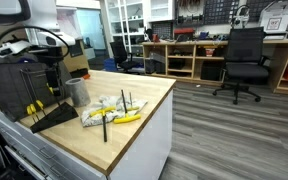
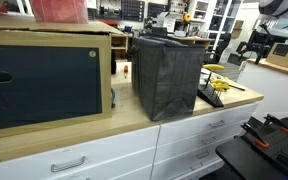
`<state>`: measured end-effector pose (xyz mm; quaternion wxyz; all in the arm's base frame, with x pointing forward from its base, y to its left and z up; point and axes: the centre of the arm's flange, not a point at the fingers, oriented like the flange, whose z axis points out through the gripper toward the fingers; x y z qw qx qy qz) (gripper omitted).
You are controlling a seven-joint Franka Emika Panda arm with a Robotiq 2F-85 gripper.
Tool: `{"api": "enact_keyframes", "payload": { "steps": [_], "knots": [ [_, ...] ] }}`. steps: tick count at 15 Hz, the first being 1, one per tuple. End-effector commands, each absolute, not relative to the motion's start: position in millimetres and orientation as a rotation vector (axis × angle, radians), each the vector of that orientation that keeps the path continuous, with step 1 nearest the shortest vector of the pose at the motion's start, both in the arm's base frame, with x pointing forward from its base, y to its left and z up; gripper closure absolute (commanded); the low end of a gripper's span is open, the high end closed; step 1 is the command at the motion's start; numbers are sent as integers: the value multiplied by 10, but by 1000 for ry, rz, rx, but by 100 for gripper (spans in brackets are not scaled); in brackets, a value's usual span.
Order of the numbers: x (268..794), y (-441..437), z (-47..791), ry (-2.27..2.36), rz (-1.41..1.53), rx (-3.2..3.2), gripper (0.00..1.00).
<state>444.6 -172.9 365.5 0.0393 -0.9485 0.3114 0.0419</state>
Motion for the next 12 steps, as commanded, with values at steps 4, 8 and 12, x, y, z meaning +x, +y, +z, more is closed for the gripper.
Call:
{"api": "enact_keyframes", "payload": {
  "steps": [4,8,12],
  "knots": [
    [5125,-2059,3628,729,124,-3107,0],
    [5446,-2068,3516,529,137,-3201,0],
    [5325,-2016,3433,568,152,-3174,0]
  ]
}}
